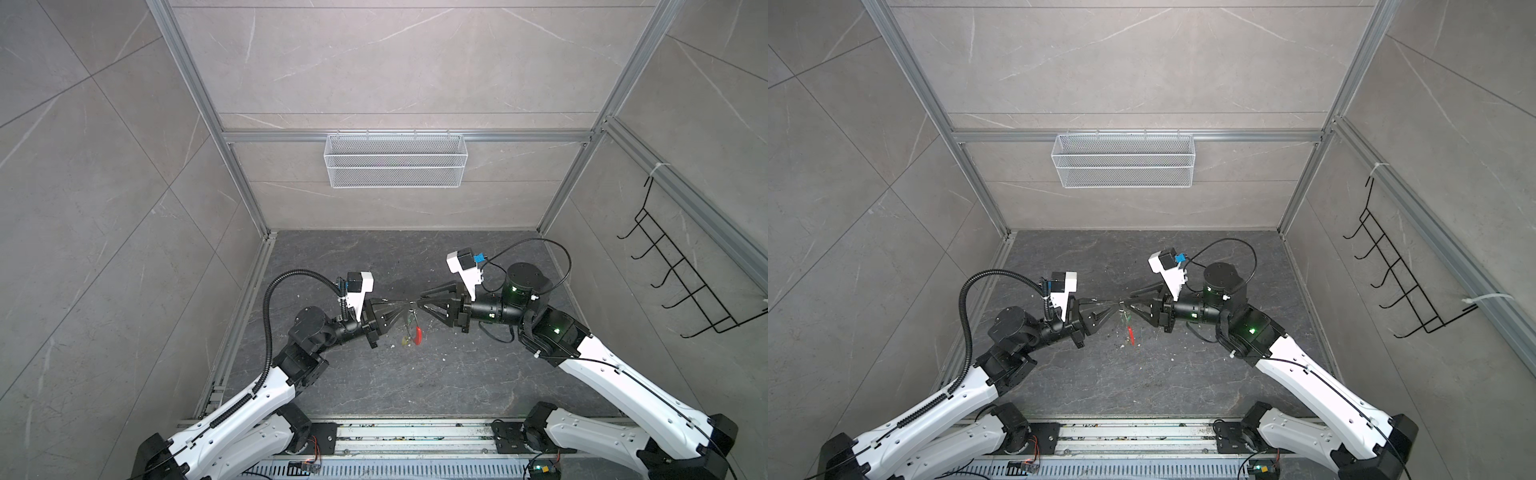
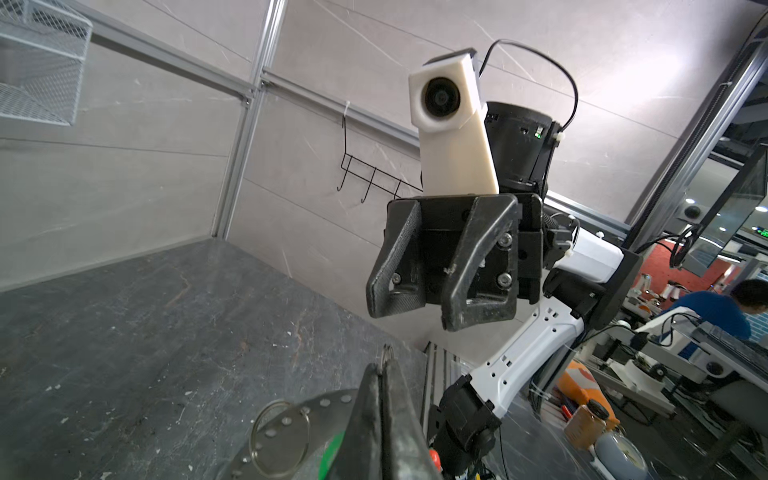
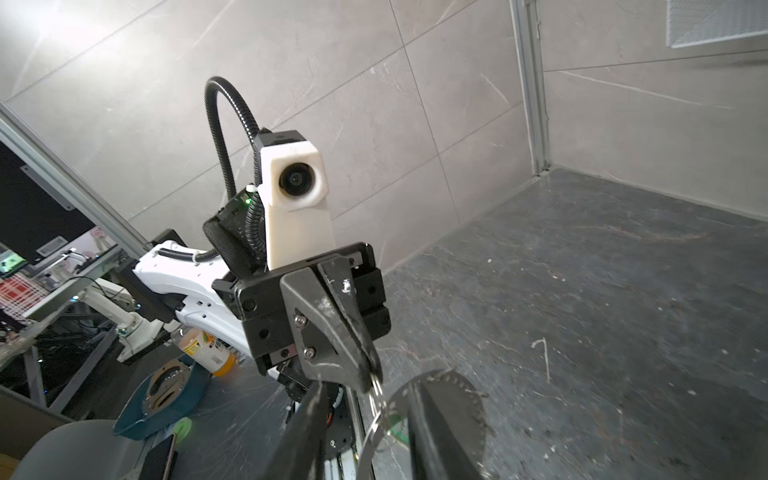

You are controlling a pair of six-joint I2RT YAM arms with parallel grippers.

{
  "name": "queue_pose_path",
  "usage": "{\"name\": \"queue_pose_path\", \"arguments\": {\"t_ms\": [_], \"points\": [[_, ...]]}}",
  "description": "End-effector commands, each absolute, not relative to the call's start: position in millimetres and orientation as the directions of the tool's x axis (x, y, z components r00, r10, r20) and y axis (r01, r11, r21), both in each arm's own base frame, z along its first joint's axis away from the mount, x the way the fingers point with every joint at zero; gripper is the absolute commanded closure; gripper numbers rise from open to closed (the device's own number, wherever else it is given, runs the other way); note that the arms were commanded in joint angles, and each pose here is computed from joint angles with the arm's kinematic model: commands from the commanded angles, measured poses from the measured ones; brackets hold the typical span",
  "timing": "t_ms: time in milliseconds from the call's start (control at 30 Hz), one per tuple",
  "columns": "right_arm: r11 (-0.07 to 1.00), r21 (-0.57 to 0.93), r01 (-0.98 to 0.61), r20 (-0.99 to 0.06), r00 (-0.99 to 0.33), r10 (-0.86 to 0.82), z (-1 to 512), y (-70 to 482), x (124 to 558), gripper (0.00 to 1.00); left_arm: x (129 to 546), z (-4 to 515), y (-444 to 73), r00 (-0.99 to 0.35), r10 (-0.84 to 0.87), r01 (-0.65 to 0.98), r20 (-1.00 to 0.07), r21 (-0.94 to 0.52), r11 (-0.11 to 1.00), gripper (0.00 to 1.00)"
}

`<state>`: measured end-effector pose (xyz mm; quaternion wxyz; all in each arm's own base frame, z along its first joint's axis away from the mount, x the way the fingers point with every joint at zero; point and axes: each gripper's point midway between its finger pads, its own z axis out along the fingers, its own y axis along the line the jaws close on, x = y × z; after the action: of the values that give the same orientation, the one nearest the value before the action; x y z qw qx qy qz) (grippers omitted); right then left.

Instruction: Remove the keys from the keyring

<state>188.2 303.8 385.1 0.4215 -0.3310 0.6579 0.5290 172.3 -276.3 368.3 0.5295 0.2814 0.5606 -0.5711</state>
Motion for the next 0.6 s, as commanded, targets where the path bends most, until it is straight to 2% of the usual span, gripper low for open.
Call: {"name": "queue_pose_path", "arguments": {"t_ms": [0,267,500,567], "points": [[0.126,0.441,-0.889,-0.898,-0.438,0.047,396,313,181,0.66,170,399,-262,-0.199,-0.400,0.931,-0.894,-0.300,0.207,1.00],[0.108,0.449,-0.887,-0.892,-0.452,0.003,389,326,177,0.72,172,402,-260,-0.192,-0.412,0.928,-0.891,-0.301,0.218,1.00],[0.121,0.446,-0.887,-0.893,-0.449,-0.004,387,329,178,0.90,172,401,-260,-0.196,-0.411,0.926,-0.890,-0.306,0.221,1.00],[0.132,0.441,-0.888,-0.895,-0.446,-0.006,389,328,178,0.91,173,399,-260,-0.202,-0.404,0.924,-0.892,-0.311,0.225,1.00]]}}
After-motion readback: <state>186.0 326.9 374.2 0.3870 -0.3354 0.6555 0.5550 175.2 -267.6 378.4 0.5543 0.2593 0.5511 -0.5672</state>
